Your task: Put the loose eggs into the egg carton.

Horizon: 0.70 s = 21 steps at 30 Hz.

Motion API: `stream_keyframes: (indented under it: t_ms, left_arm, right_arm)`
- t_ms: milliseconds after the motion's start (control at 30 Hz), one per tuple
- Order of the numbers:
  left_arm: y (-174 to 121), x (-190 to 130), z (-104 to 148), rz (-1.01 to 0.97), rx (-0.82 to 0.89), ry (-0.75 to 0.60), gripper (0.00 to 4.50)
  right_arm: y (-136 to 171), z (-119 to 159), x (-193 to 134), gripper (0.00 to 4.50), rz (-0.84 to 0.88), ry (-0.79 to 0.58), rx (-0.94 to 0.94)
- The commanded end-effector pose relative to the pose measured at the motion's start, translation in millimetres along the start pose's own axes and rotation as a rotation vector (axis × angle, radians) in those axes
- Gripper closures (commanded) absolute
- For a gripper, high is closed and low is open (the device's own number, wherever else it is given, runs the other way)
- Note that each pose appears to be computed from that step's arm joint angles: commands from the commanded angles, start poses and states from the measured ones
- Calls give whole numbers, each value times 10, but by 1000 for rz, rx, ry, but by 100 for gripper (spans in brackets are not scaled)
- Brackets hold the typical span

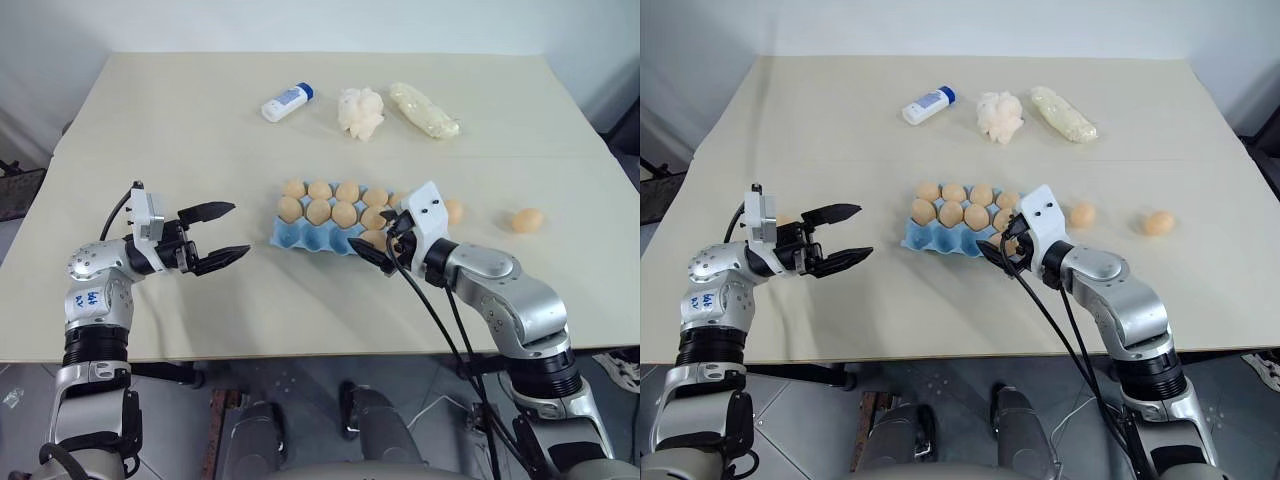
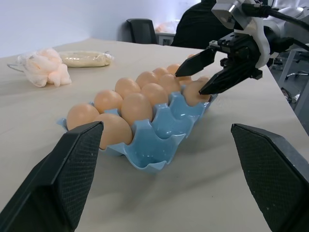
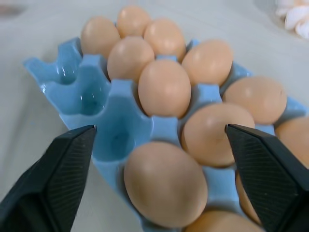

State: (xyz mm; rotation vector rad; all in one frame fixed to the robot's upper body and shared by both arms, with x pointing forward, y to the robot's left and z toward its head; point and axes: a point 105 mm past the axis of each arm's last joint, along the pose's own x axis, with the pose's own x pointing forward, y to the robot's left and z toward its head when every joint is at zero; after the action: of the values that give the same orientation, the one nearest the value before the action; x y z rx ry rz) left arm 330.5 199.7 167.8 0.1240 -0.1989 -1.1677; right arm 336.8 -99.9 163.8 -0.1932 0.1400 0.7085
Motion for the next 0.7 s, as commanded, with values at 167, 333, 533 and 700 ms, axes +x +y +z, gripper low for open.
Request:
stream_keyframes:
  t_ms: [167,333,533,700]
  left_arm:
    - [42,-20,137,9,50,-31,0]
    - [44,-15,109,17,45,-36,0]
    - [49,-6,107,20,44,-41,0]
    - [52,-7,116,19,46,-43,0]
  right_arm:
    - [-320,288,-608,1,-63,-116,-52]
    - [-745,26,-1332,1,-188,-49,-86]
    - [-1030,-221,-1825,1,-296,34,-76]
    - [-1179,-306,-2011,1,-370,51,-67]
